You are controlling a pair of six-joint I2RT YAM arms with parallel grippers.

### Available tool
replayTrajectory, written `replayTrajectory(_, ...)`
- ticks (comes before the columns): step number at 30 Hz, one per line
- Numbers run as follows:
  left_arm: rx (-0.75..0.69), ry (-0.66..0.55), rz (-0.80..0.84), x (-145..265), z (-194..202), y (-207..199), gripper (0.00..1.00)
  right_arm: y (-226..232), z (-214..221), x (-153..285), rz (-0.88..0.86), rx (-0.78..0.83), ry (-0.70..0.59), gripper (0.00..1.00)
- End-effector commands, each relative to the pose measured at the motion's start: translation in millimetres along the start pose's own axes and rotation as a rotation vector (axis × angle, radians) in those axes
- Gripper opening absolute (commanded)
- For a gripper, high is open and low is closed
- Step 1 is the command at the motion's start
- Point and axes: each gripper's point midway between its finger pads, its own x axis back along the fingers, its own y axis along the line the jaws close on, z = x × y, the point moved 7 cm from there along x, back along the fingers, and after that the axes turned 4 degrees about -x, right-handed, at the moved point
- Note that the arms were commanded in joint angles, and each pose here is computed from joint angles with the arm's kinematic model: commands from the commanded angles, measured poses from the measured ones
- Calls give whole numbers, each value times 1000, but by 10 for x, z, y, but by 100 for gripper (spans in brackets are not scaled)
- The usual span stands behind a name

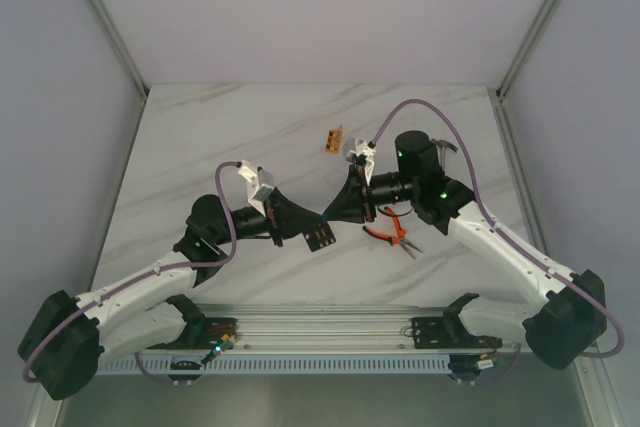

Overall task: Snap on the fuse box
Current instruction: Pick up the fuse from the center of the board.

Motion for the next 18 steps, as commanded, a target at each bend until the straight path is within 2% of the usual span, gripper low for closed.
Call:
replayTrajectory(1, -47, -52, 56, -36, -161, -79, 0, 71, -138, 6, -42, 53, -17, 17)
replayTrajectory(6, -41, -45, 52, -38, -140, -68, 0, 73, -148, 14, -35, 59, -20, 9)
replayTrajectory(9, -34, -37, 49, -37, -110, -59, 0, 81, -156, 16, -36, 62, -22, 9)
replayTrajectory(12, -24, -33, 38, -39, -95, -45, 0, 80, -164, 20, -30, 66, -24, 1)
replayTrajectory(14, -15, -32, 15, -39, -85, -22, 1, 75, -161, 24, -19, 65, -25, 0)
replayTrajectory(15, -9, -35, -6, -35, -82, -3, 5, 59, -155, 25, -2, 60, -24, 0)
replayTrajectory(16, 1, -39, -38, -26, -78, 21, 14, 32, -147, 24, 25, 50, -23, 0)
replayTrajectory(18, 32, -44, -132, 4, -39, 102, 25, -38, -117, 20, 100, 22, -16, 0)
